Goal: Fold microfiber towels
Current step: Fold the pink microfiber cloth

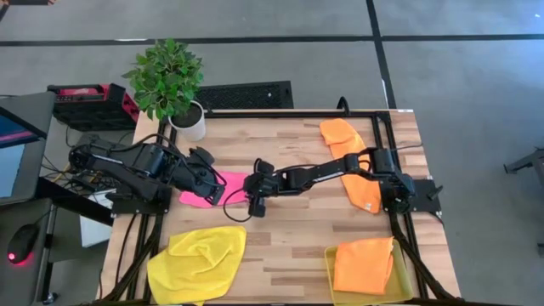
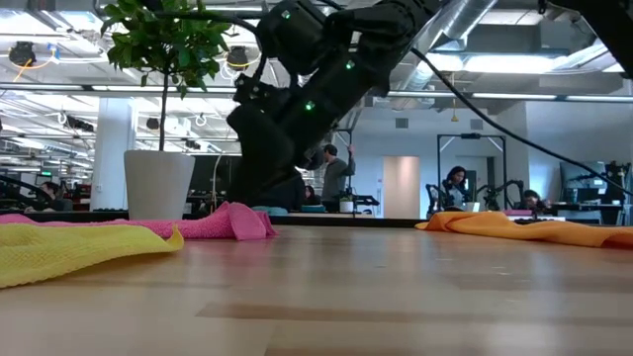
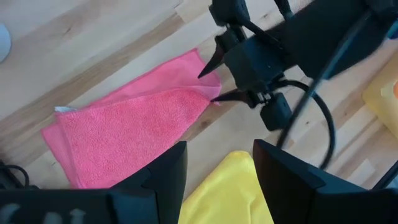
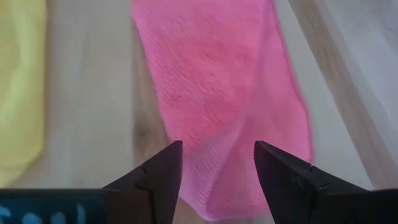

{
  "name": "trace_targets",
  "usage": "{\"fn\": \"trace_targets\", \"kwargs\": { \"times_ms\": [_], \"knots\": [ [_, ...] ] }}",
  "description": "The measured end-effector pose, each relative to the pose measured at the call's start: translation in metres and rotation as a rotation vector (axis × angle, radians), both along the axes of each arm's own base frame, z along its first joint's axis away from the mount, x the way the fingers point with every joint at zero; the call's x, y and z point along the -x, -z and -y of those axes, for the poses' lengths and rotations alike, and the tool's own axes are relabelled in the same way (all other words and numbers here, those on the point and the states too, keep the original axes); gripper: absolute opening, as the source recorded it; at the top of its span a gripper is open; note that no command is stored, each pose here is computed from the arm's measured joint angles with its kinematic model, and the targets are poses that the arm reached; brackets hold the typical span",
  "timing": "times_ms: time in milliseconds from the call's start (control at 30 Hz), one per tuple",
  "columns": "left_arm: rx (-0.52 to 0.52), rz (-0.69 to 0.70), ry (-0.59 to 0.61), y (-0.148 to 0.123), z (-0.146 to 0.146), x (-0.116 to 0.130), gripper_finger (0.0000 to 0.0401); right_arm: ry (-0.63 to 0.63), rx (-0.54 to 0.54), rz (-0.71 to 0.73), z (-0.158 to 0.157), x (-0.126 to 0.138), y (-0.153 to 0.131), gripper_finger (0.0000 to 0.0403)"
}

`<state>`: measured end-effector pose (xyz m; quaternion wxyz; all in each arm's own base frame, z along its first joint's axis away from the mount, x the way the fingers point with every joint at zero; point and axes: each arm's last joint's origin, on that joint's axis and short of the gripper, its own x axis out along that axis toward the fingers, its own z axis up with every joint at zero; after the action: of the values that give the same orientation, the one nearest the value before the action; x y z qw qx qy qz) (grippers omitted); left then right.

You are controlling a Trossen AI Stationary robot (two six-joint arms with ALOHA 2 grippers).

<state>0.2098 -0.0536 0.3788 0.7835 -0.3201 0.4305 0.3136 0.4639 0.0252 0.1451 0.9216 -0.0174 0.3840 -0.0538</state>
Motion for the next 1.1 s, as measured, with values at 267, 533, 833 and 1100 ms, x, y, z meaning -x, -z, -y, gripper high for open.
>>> {"fn": "trace_targets", "kwargs": {
  "times_ms": [267,533,833,1100],
  "knots": [
    [-0.008,0.004,-0.003,0.0,0.0,0.0,0.0176,0.094,0.042,-0.008,-0.009,-0.001,0.014,0.0221],
    [-0.004,0.022,-0.004,-0.001,0.0,-0.002,0.0176,0.095,0.073,-0.127,-0.01,0.006,0.028,0.0215],
    [-0.004,0.023,-0.001,-0.001,0.0,-0.002,0.0176,0.057,0.094,-0.191,-0.02,0.017,0.013,0.0154],
    [-0.013,0.018,0.017,-0.001,0.0,-0.002,0.0176,0.051,0.1,-0.224,-0.022,0.025,-0.001,0.0088]
  ]
}}
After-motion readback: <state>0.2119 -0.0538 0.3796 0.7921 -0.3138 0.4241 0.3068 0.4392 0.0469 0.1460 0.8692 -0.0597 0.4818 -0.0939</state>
